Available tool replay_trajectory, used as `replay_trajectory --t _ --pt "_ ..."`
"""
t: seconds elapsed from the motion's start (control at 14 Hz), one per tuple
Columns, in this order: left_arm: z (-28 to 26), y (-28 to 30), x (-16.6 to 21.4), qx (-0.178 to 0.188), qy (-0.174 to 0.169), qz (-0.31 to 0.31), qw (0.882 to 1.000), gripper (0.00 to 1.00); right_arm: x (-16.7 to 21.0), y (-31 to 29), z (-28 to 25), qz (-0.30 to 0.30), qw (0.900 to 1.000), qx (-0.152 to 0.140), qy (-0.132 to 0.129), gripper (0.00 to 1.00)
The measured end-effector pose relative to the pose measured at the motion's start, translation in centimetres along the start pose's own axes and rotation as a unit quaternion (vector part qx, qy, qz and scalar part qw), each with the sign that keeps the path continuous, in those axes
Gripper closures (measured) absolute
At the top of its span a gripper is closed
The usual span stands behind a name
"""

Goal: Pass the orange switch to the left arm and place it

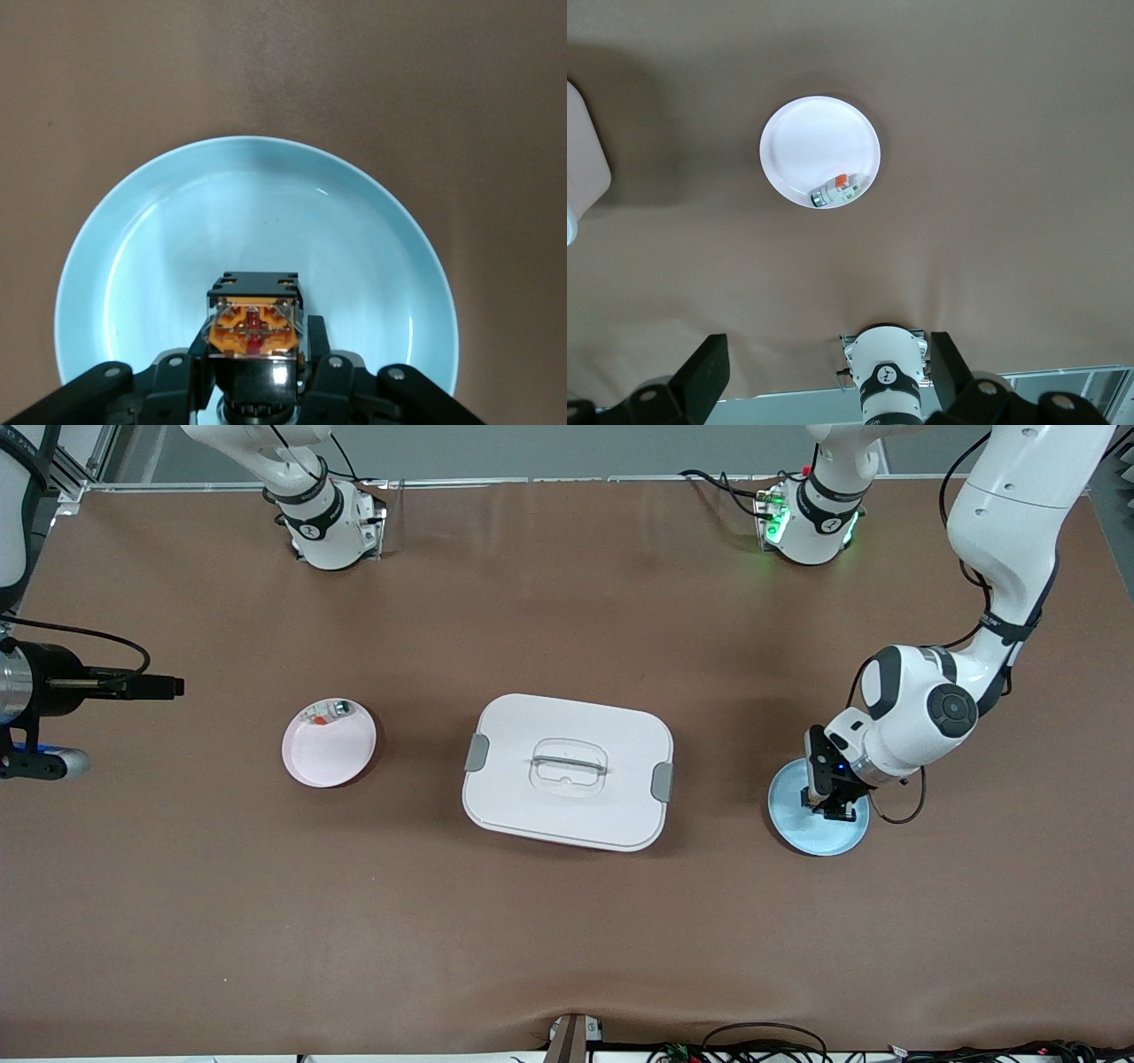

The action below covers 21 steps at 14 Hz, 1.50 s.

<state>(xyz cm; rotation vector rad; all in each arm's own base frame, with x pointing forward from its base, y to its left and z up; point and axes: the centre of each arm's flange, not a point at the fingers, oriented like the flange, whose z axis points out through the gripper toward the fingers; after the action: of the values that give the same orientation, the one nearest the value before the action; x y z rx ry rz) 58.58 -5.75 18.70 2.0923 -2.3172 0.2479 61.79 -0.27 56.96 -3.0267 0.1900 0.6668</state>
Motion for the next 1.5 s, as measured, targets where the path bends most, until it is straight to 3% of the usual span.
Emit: replay_trajectory --t 0.21,0.36,0.5,0.78,0.93,1.21,1.5 --pt "0.5 0.2 0.0 0.0 0.001 0.015 1.0 0.58 0.1 0.5 0.0 0.007 1.0 -0.008 0.0 0.0" --pt "0.4 0.1 -0.1 0.003 0.001 0.015 1.0 0.58 0.1 1.2 0.0 0.017 0.999 -0.029 0.003 0.0" --pt "0.1 -0.2 -0.8 0.01 0.0 0.007 1.0 0.43 0.2 1.3 0.0 0.019 0.999 -0.037 0.004 0.0" --pt "-2.7 -1.3 -2.3 0.028 -0.006 -0.043 0.999 0.02 0.2 1.3 0.0 -0.009 0.999 -0.041 0.003 0.0" --pt "-5.4 -2.0 -2.3 0.021 -0.012 -0.088 0.996 0.0 0.2 1.6 0.0 -0.041 0.998 -0.051 0.002 0.0" --pt "-13.2 -4.0 -1.4 0.022 -0.017 -0.173 0.984 0.0 -0.5 2.6 -0.9 -0.044 0.998 -0.051 0.011 0.0" --pt "-20.9 -4.9 -0.4 0.019 -0.015 -0.302 0.953 0.0 -2.1 4.2 -2.6 -0.034 0.998 -0.045 0.03 0.0"
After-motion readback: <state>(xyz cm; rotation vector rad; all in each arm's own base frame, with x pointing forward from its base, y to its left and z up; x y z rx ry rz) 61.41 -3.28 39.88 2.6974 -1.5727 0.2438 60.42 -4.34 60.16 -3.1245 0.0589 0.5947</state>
